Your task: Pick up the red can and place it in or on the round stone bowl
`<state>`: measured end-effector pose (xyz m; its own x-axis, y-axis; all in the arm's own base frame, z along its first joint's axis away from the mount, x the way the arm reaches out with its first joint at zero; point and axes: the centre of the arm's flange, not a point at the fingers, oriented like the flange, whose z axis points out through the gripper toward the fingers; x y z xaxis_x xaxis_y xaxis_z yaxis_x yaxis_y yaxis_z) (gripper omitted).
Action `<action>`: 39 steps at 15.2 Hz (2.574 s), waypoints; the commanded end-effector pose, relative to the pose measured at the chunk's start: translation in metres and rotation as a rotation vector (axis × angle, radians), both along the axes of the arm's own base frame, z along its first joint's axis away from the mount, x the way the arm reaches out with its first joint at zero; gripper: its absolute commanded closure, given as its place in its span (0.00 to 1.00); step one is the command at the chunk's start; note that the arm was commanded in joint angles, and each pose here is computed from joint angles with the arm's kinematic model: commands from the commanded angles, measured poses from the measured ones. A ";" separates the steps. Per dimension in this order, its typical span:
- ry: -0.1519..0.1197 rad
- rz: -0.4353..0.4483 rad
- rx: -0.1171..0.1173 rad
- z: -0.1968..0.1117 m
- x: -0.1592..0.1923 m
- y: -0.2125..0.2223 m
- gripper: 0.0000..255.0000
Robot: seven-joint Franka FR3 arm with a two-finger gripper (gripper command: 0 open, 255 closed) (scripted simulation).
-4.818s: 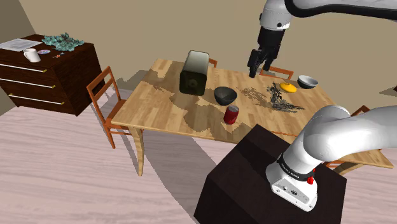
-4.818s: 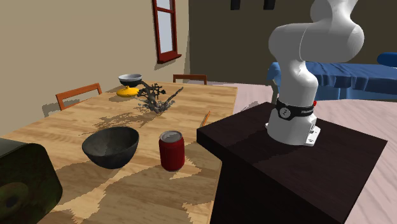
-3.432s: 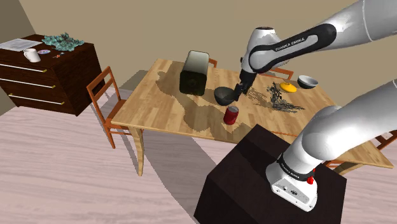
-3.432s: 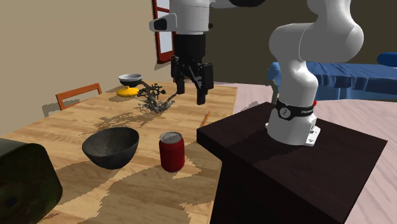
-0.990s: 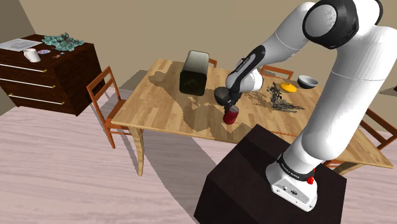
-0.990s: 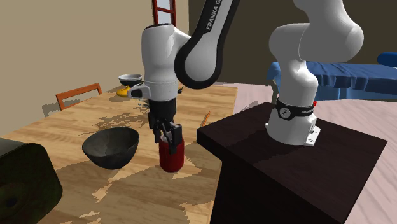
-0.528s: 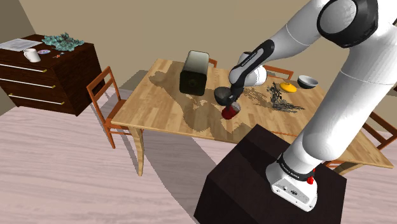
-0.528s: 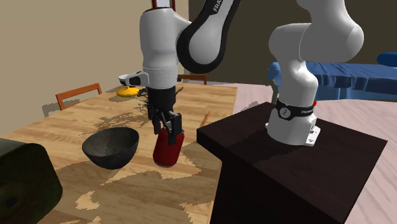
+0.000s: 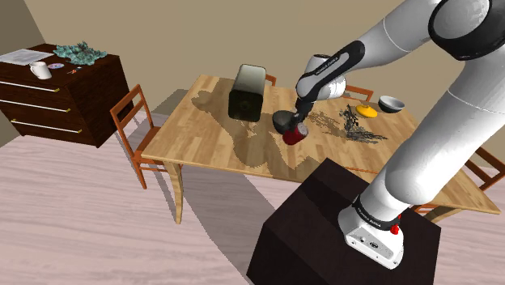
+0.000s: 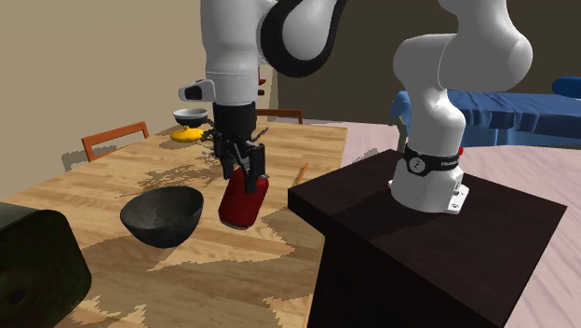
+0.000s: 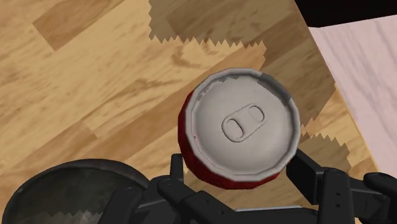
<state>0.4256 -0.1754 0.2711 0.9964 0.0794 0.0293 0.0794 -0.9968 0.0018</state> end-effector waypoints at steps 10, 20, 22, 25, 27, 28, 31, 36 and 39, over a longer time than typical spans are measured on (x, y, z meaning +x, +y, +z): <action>0.000 0.000 0.000 0.058 0.000 0.000 1.00; 0.000 0.000 0.000 0.097 0.029 -0.026 1.00; 0.000 0.000 0.000 0.102 0.049 -0.044 1.00; 0.000 0.000 0.000 0.108 0.078 -0.070 1.00; 0.000 0.000 0.000 0.113 0.097 -0.087 1.00; 0.000 0.000 0.000 0.115 0.107 -0.096 1.00; 0.000 0.000 0.000 0.122 0.136 -0.122 1.00; 0.000 0.000 0.000 0.103 0.147 -0.132 1.00; 0.000 0.000 0.000 0.087 0.147 -0.132 1.00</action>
<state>0.5717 -0.3065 0.3636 0.9964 0.0794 0.0281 0.0794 -0.9968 0.0016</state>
